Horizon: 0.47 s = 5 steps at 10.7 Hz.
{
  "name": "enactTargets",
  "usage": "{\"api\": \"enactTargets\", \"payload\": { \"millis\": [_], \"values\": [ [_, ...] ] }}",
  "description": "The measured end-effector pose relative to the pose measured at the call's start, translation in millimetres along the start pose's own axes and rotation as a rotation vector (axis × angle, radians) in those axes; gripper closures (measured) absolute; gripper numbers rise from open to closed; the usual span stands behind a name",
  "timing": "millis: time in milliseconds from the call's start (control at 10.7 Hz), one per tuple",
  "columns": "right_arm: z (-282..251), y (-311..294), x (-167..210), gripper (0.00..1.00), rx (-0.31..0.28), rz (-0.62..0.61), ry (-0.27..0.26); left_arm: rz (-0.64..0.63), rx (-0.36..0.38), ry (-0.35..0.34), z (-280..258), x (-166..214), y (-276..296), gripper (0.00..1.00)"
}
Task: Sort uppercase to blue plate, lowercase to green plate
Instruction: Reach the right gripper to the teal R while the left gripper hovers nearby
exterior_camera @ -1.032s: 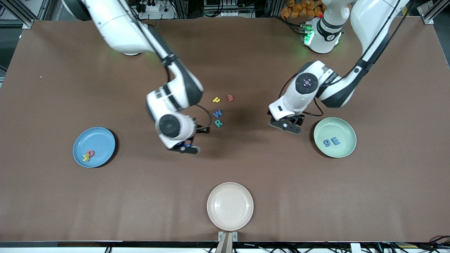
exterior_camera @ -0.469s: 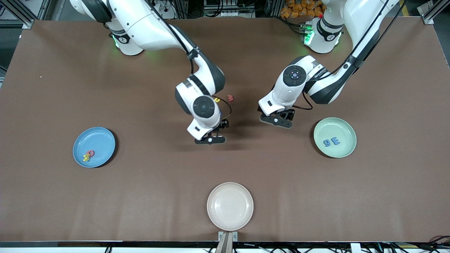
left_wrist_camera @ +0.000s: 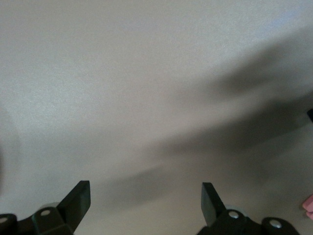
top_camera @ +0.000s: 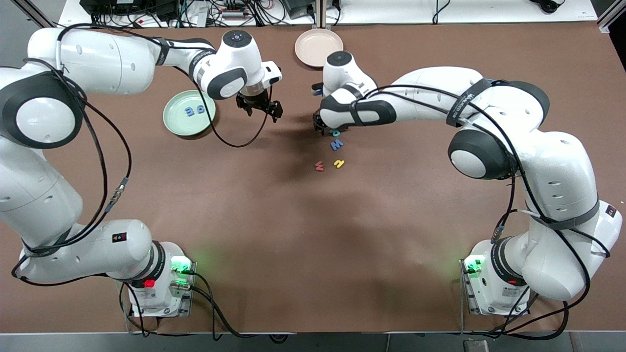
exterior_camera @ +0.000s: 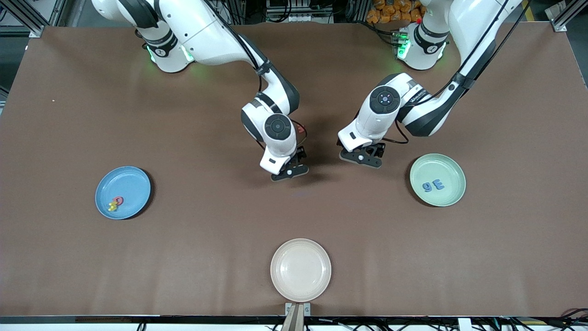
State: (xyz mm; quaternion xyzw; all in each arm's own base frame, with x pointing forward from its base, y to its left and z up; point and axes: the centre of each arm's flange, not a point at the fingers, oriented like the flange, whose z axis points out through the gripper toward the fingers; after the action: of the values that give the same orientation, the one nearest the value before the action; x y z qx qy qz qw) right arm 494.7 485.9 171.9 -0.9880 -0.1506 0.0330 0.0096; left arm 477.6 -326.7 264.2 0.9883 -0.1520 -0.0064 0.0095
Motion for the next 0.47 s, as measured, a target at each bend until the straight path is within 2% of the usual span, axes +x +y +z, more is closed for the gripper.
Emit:
{"api": "enactTargets", "payload": {
  "millis": [469],
  "values": [
    [-7.2, -4.2, -17.1, 0.0, -0.006, -0.045, -0.007, -0.006, 0.0, -0.002, 1.0, -0.1, -0.7, 0.0]
  ]
}}
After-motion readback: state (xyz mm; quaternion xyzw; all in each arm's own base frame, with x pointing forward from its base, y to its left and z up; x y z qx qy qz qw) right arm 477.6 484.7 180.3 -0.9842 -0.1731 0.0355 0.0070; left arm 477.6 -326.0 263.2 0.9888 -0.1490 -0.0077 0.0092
